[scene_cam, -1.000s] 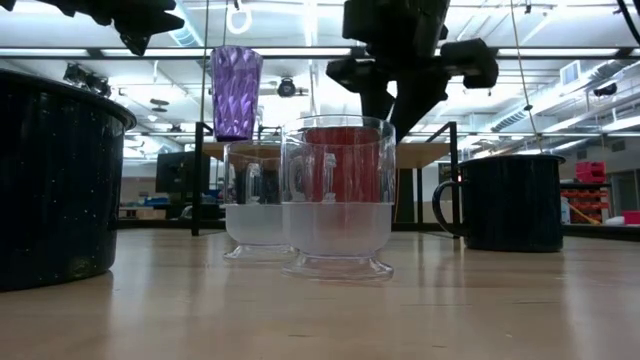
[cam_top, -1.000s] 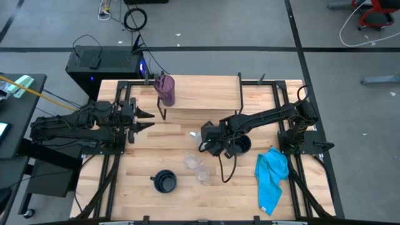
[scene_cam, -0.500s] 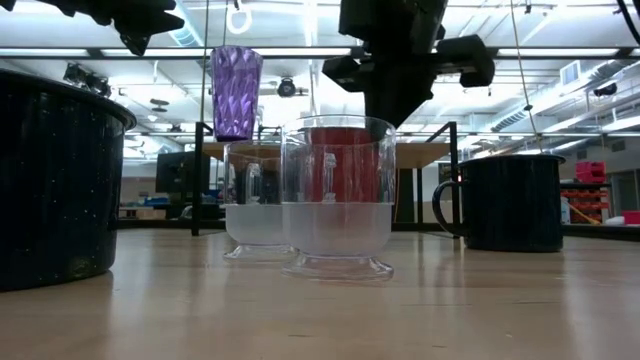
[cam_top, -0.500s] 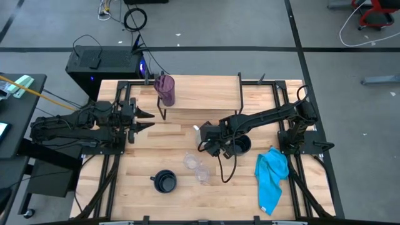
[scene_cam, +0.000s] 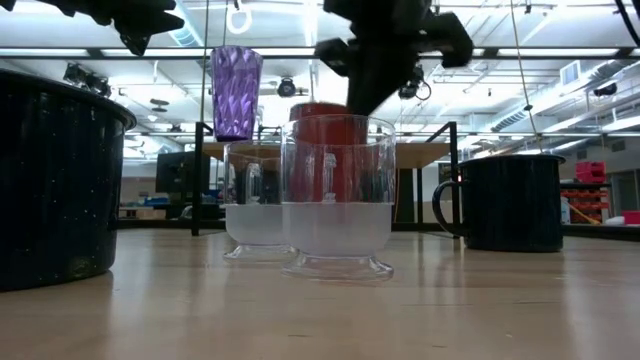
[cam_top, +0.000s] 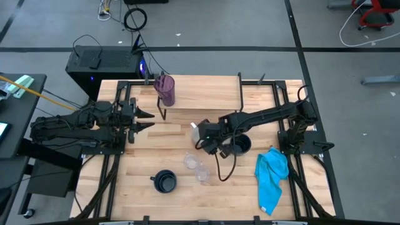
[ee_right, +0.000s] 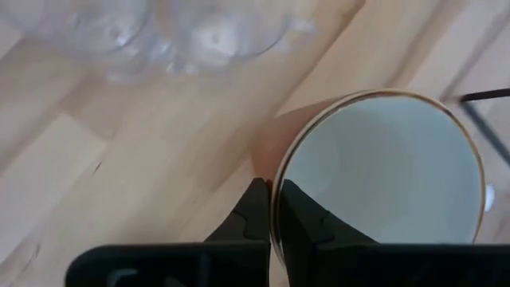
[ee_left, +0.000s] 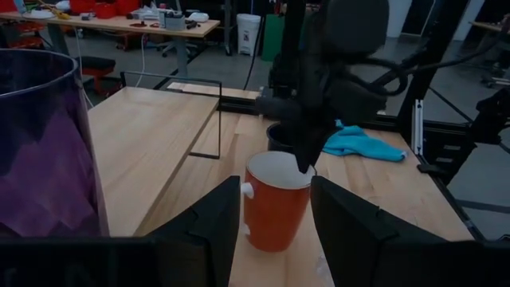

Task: Stack small to large cups/mugs on shelf
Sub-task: Put the orange mug on the shelf

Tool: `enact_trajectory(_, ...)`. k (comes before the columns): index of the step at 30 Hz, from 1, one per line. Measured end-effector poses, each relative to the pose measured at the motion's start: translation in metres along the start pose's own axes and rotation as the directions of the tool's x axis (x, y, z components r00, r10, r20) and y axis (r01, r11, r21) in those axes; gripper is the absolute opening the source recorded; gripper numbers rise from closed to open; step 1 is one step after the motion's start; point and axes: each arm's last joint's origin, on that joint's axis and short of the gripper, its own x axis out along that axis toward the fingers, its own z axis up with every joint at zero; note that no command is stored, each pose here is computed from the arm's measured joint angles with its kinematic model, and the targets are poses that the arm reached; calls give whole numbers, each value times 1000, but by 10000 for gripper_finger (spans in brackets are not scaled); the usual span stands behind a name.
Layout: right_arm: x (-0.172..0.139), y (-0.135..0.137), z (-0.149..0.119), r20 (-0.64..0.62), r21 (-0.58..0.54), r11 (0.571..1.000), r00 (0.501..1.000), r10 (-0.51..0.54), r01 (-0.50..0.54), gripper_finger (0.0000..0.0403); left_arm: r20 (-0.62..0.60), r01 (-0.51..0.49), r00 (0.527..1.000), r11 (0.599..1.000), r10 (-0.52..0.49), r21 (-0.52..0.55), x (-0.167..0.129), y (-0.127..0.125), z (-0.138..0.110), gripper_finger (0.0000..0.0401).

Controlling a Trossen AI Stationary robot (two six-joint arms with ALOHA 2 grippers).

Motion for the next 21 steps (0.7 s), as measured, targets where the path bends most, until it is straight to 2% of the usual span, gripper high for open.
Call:
enact_trajectory(8,-24,-17,14,81,80,995,995,-65,58,11,-4,0,1000,1000,0,-4,0,0,0,162)
enact_trajectory(14,-54,-30,24,117,164,982,986,-117,97,11,-16,-2,1000,1000,1,-6,0,0,-1,162)
enact_trajectory(21,-84,-42,31,146,192,967,969,-198,169,11,-16,-1,1000,1000,1,-6,0,0,-1,162)
